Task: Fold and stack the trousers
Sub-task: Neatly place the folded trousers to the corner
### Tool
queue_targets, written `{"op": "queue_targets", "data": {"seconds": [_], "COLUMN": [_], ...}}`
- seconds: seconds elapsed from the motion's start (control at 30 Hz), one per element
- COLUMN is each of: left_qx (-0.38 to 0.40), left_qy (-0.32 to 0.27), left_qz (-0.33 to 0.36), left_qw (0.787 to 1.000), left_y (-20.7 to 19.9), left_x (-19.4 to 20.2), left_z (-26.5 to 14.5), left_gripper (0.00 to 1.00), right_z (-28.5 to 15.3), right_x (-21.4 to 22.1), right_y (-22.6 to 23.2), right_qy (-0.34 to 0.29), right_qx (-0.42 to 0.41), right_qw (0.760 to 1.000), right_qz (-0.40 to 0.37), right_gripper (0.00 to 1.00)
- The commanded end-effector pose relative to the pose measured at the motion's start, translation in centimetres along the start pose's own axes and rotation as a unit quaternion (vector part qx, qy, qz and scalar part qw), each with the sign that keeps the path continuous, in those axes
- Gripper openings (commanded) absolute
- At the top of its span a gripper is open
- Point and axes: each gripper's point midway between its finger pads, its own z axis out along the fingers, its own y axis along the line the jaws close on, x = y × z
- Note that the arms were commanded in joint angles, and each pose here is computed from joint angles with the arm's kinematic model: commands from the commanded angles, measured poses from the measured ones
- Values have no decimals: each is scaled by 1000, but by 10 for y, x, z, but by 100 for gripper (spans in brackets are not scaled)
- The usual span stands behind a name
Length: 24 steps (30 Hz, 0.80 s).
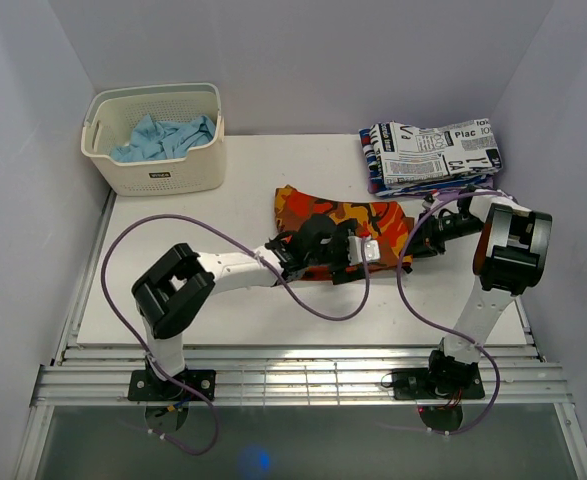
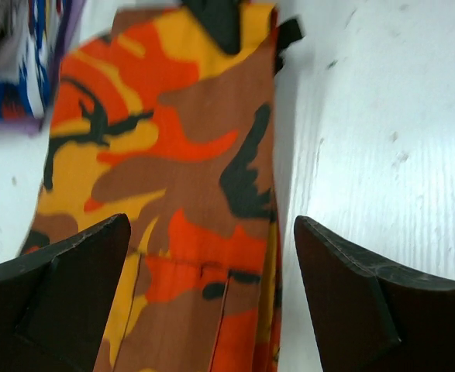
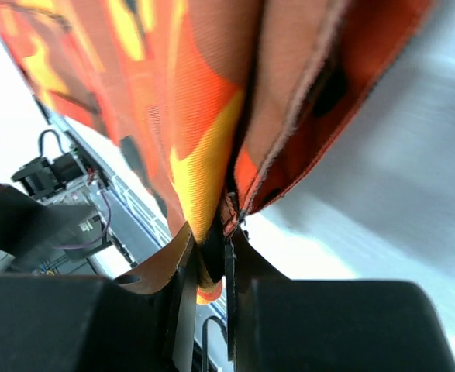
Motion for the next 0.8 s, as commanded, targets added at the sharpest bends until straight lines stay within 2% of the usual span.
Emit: {"op": "queue_targets", "data": {"seconds": [0.0,0.17,0.3,0.47,0.6,0.7,0.73,0.77], "left_qx": [-28,-53,-78,-173,-192,-189,-188,-187], "left_qy": [-59,-79,-70,-36,-6,5,6,7], "left_qz": [82,129,164,188,207,214,214,215], "left_qw": [994,987,981,966,959,958,959,959], "left_y": [-9,-28,-38,-17,-15,-17,-18,-18], "left_x": [-30,-31,-17,7,31,40,41,42], "left_z": [16,46,67,82,88,90,90,91], "left_gripper": [98,98,98,98,87,70,56,51], "right_z": [-15,-13,-13,-12,-10,-10,-10,-10], "right_x": [-12,-7,-5,0,3,2,1,0], "right_y": [38,49,53,54,48,45,45,44], "right_qy": [-31,-29,-30,-26,-22,-20,-21,-21], "right_qx": [-59,-100,-113,-115,-102,-95,-93,-90], "right_qw": [997,994,993,993,995,995,995,996], "right_qz": [-34,-22,-19,-13,-9,-8,-8,-10], "right_gripper": [8,8,8,8,8,8,8,8]}}
